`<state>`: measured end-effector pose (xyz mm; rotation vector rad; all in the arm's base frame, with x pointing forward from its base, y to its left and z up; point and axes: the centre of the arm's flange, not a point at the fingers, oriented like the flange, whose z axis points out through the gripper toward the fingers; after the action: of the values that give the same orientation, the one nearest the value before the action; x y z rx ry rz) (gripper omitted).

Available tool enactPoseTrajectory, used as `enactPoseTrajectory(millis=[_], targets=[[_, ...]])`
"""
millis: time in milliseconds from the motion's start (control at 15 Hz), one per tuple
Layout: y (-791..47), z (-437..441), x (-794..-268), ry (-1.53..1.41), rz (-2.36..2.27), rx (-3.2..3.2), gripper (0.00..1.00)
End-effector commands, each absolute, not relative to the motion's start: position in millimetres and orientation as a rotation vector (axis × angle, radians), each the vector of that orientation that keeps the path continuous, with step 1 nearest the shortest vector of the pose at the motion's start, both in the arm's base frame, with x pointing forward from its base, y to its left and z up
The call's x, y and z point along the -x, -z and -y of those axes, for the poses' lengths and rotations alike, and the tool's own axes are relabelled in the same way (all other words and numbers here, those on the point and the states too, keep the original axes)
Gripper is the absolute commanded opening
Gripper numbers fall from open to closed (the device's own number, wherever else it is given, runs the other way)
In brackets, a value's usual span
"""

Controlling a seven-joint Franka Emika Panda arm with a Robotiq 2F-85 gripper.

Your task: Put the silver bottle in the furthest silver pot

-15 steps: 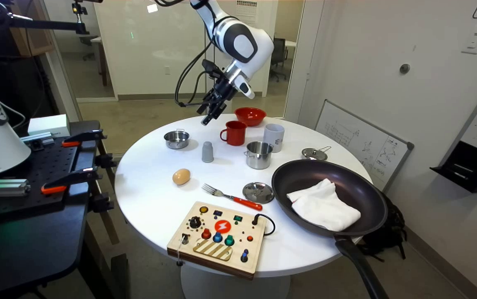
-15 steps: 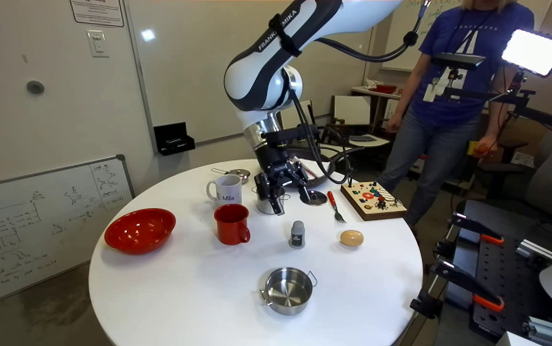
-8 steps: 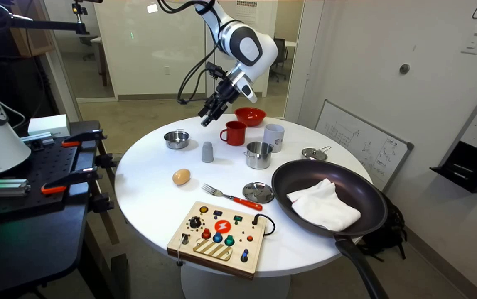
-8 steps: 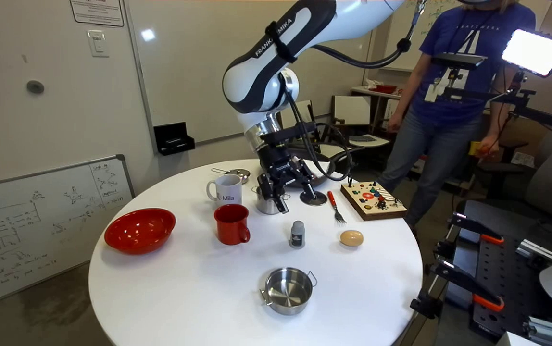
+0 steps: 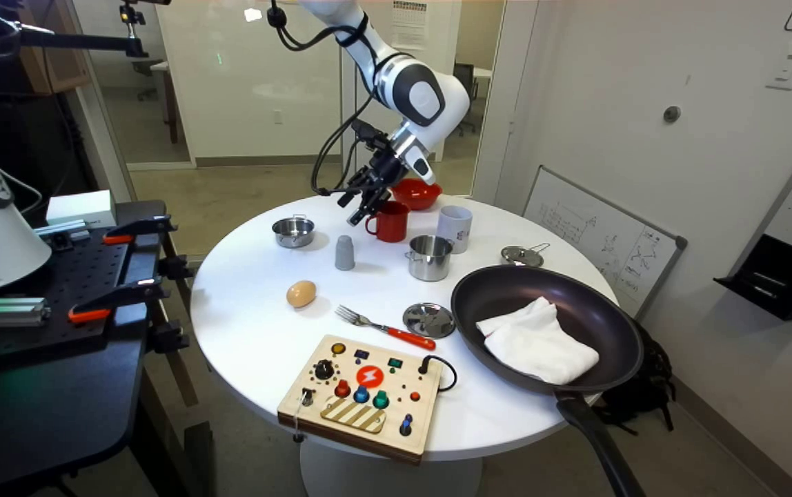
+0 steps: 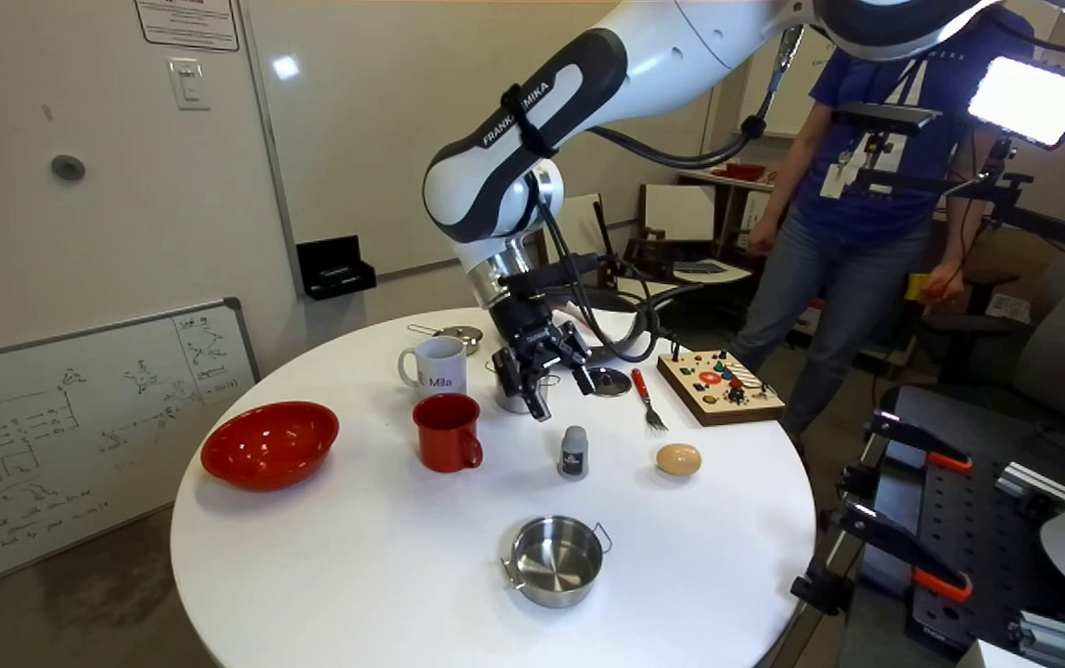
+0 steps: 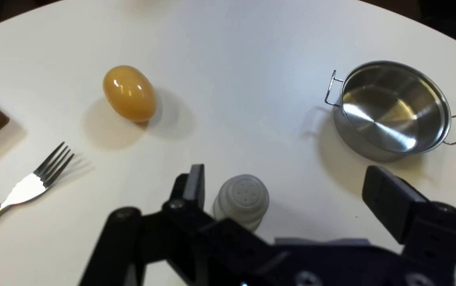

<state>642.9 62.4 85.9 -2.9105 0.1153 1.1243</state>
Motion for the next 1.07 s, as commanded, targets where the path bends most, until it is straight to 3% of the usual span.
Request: enactPoseTrajectory(millis=[0, 1000], targets=[[-70, -58, -667, -1.162, -0.059, 2.896, 1.00], [-23, -53, -667, -1.344, 0.039, 2.797, 1.00]])
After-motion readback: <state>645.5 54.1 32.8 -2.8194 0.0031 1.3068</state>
